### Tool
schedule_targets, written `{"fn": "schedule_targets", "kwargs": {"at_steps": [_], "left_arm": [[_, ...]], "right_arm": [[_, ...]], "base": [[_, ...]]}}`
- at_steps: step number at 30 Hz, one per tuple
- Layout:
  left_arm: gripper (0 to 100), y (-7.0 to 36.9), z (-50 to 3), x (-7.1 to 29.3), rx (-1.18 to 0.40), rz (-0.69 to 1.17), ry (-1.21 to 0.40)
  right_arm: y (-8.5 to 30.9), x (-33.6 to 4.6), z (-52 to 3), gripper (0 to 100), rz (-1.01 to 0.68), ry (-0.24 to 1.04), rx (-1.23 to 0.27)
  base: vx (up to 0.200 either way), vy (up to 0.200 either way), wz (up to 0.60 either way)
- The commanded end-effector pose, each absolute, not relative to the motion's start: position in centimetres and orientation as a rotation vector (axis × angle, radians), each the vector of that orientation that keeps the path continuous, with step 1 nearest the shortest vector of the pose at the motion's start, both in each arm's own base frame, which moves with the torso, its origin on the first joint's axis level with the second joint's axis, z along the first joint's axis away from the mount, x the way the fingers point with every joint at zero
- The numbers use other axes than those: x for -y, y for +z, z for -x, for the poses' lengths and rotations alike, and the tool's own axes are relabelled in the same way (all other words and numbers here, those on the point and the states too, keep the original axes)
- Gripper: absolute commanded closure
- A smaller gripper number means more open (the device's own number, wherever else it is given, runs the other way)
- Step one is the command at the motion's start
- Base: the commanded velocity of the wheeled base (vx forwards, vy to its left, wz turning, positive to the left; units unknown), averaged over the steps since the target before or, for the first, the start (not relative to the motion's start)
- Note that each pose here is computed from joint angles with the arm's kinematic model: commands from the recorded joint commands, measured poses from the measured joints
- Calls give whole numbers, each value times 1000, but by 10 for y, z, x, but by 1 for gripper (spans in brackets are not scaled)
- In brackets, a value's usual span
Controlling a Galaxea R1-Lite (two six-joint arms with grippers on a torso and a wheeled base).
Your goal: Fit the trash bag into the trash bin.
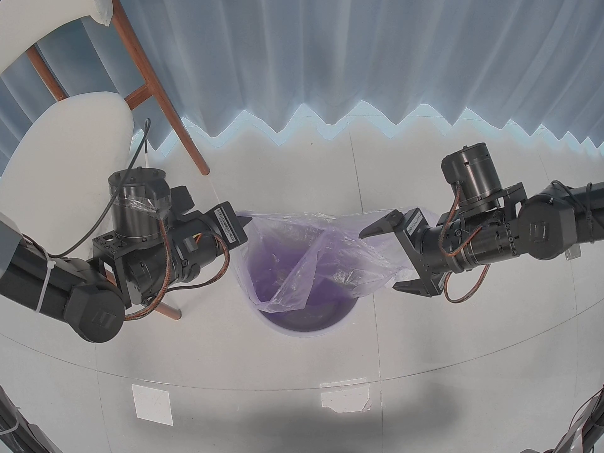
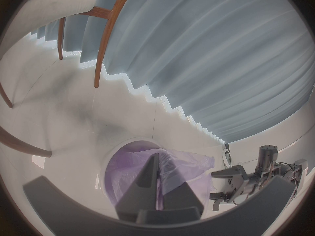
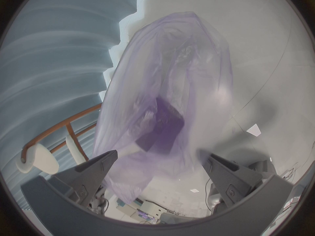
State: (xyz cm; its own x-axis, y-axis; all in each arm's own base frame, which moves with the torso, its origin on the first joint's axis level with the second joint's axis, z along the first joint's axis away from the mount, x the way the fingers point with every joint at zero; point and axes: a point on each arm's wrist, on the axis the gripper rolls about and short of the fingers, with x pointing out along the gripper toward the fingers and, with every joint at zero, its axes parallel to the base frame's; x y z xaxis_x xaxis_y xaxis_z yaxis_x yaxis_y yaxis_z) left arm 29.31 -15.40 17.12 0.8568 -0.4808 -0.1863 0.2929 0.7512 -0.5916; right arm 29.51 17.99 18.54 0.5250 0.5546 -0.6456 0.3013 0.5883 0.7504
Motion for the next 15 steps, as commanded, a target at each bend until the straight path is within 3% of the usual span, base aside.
{"fn": "schedule_targets", "kwargs": {"at_steps": [1,15], "left_arm": [[100,172,-293,154,-338,585,-432],[100,172,-293,154,-337,585,-431]], "right_arm": [[173,-181,-315,0,-981,151,-1041],[181,-202,-316,0,-974,217,-1031]], "base": [[0,0,0],[0,0,0]]}}
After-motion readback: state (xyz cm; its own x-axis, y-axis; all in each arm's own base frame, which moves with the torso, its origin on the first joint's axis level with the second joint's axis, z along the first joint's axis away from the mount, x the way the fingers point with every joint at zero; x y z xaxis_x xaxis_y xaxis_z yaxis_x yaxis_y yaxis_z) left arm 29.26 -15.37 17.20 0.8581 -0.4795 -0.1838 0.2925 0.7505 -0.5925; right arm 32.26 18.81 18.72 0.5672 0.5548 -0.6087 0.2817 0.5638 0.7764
